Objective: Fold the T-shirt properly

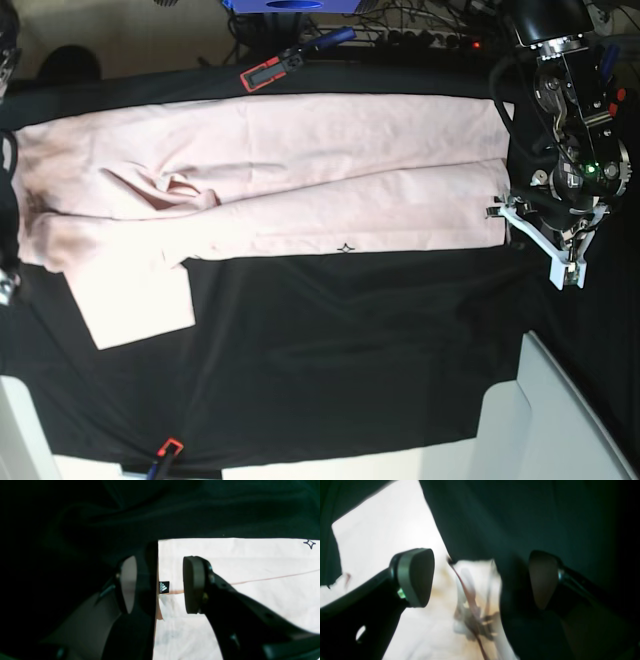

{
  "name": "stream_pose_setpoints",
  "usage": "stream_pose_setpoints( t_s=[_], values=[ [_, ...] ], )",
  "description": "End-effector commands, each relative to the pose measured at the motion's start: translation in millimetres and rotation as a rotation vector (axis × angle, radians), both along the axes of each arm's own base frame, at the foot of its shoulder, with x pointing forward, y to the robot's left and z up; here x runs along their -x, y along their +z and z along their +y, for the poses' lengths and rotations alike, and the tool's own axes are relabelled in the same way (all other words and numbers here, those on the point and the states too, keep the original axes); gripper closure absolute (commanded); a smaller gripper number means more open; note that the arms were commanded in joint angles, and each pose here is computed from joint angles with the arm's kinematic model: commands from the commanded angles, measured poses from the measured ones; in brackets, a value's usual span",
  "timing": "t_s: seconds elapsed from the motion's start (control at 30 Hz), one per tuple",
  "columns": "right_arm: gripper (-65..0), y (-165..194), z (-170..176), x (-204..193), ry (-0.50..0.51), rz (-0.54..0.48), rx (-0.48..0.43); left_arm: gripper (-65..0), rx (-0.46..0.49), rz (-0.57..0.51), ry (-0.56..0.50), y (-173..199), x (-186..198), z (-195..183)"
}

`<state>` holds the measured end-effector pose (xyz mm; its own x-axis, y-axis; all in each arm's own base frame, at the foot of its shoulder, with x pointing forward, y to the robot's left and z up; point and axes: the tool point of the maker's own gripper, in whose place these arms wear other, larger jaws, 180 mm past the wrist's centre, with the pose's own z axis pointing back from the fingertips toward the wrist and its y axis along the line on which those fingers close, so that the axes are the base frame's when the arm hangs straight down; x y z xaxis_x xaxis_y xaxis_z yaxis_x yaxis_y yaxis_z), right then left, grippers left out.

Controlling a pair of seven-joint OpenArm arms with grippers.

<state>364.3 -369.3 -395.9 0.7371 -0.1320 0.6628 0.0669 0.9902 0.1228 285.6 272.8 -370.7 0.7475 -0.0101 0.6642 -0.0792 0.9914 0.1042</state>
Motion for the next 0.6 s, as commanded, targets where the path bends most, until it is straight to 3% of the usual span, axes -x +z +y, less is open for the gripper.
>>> stream_pose_setpoints(
  t_s=[0.0,0.17,0.4,0.57],
  values=[
    [-56.4,23.1,4.7,-27.1,0.036,-0.06,0.012,-30.2,-0.017,-0.037,-0.002,10.9,-5.6,4.1],
    [-56.4,21.1,37.7,-67.6,0.105,-0.063,-0.032,-29.9,-0.021,-0.039,0.024,12.2,-0.7,12.4],
    [-58.8,-23.8,51.7,-69.8,0.016,-0.053,-0.15,-30.2,-0.057,-0.032,0.208,16.3,41.0,75.2],
    [-64.0,-54.3,34.4,-50.2,-0.093,-0.015,-0.072,-30.2,-0.1,-0.019,0.218,21.8,53.3,89.9]
  ],
)
